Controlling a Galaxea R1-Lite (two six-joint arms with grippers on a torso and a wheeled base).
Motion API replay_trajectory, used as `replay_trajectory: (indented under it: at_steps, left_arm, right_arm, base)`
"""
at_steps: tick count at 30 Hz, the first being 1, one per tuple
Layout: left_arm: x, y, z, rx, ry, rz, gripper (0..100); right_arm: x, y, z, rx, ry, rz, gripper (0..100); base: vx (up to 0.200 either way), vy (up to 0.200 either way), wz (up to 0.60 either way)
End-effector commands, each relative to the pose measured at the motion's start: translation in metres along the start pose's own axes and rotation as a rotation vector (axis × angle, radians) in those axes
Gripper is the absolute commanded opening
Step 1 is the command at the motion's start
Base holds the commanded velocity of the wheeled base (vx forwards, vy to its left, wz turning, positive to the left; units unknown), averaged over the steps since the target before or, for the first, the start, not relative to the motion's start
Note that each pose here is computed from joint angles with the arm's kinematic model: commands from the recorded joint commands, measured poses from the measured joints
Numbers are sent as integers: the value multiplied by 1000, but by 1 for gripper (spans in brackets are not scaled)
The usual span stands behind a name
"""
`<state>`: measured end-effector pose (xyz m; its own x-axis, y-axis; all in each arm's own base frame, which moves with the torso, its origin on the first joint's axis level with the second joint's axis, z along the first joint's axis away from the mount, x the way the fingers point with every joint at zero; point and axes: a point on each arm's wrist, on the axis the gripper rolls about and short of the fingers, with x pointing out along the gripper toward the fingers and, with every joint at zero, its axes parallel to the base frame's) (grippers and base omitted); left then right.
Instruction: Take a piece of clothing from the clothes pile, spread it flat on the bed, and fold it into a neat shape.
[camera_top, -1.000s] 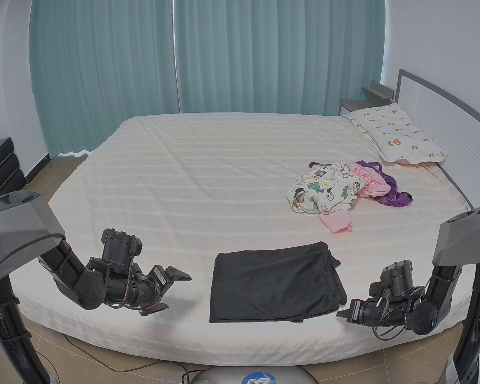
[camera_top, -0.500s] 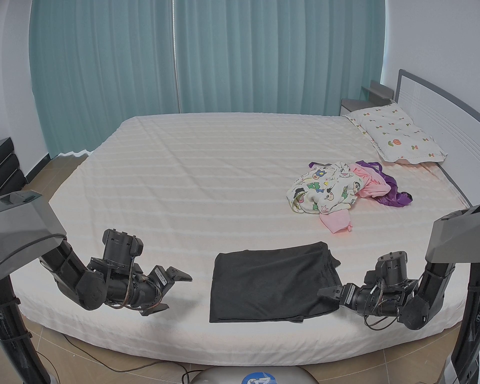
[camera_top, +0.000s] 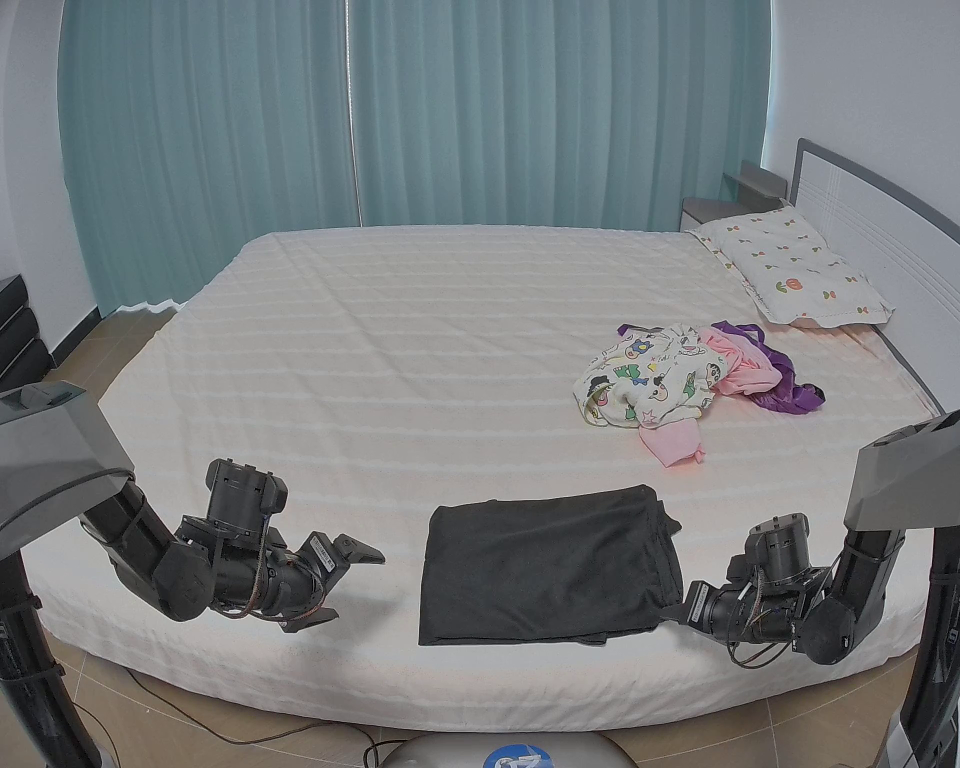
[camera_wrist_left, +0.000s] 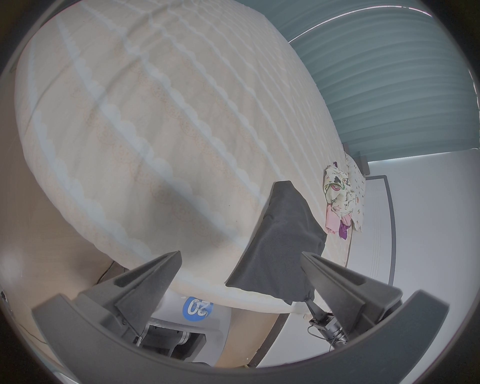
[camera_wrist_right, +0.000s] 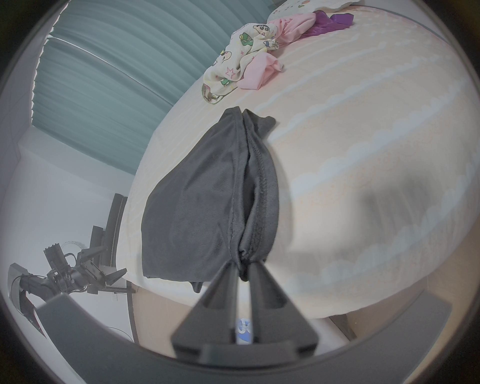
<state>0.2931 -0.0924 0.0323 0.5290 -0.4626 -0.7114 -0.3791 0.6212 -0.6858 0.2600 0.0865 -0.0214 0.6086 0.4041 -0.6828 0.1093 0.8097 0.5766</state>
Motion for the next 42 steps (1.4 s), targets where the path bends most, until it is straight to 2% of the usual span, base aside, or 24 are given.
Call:
replay_trajectory:
  at_steps: [1,16,17,25,38,42]
  left_arm:
    - [0,0,0,-3,1,1,100]
    - [0,0,0,-3,1,1,100]
    - [0,0,0,-3,1,1,100]
    - [0,0,0,-2,0,0,100]
    - [2,-4,3,-46,-17,-9,100]
    - [2,-4,3,-48,-17,-9,100]
  right_arm:
    - [-8,-2,-4,0,8,-11,0]
    - [-11,-11,-7,-42,17,-38,0]
    - [-10,-10,-5,-41,10,-31,100]
    - [-19,-2,2,-52,-83,53,100]
    - [-15,-11,21,9,-149,45,100]
    - [-14,-12,21,23,-148,45,100]
  base:
    - [0,0,0]
    - [0,0,0]
    - [0,0,0]
    - [0,0,0]
    - [0,0,0]
    - [200,0,0]
